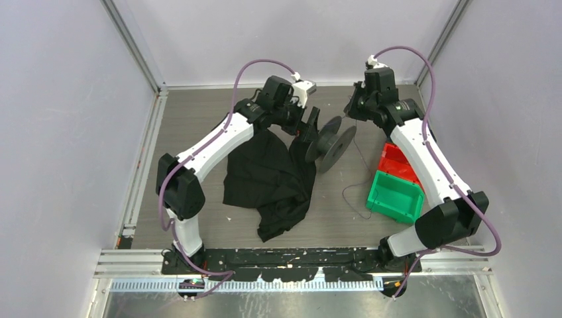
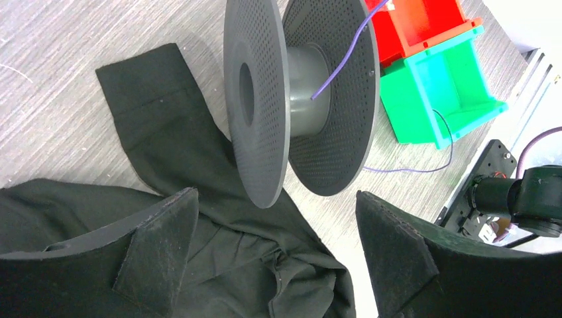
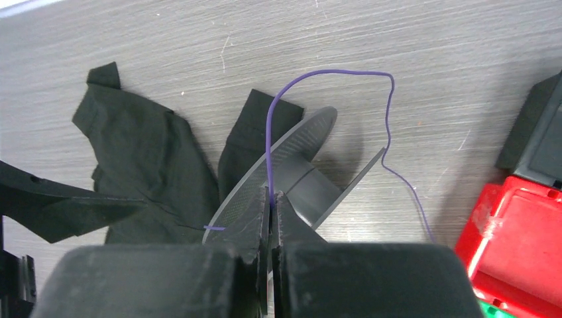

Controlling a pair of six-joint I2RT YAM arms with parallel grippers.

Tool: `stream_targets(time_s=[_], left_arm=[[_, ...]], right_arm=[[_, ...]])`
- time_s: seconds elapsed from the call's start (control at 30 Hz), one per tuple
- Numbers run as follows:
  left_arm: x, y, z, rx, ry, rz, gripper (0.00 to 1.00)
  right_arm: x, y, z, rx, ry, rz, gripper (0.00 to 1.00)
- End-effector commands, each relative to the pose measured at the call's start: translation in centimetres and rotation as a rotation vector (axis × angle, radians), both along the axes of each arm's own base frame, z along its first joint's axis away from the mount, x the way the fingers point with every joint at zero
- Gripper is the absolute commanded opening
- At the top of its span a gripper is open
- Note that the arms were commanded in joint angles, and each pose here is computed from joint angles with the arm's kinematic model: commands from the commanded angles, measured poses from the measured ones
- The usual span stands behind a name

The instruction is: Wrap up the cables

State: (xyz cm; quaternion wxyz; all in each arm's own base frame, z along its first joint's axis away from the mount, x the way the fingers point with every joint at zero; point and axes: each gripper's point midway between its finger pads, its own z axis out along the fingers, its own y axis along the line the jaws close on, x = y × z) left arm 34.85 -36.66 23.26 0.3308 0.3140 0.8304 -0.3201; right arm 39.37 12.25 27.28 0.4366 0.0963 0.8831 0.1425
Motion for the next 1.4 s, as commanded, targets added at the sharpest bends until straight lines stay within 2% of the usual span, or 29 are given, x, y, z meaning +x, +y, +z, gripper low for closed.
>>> stream_targets(time_s=[0.0,0.3,0.67,0.87,1.07,1.23,1.37], left_arm=[[1.4,-1.2,2.0,-0.047,-0.107,-0.05,0.89],[2.6,-2.1,2.2,-0.101,-0.146,-0.031,0.87],[2.7,-3.2,1.0,-0.134,-0.121,-0.047,0.86],[2.5,-3.5,0.1,-0.117,-0.129,-0.033,0.81],[2.5,-3.5,-0.7,-0.089,-0.235,0.017,0.74],[2.6,-3.1,-0.3,-0.139,-0.309,0.041,0.66],[2.5,-3.0,0.0,-0.185,-0.339,0.058,0.65]], right_arm=[[-0.2,-0.5,0.7,-0.17,0.01,0.06,0.0],[0.7,0.7,0.3,-0.329,0.033,0.102,0.0],[2.0,3.8,-0.9,-0.29,0.052,0.159,0.0],[1.9,4.9,-1.6,-0.242,0.063,0.172,0.0],[1.8,5.5,-2.3,-0.212,0.086,0.185,0.0],[1.6,5.5,-2.7,-0.208,0.088,0.187,0.0],[1.5,5.7,-3.0,-0.197,0.092,0.195,0.0]])
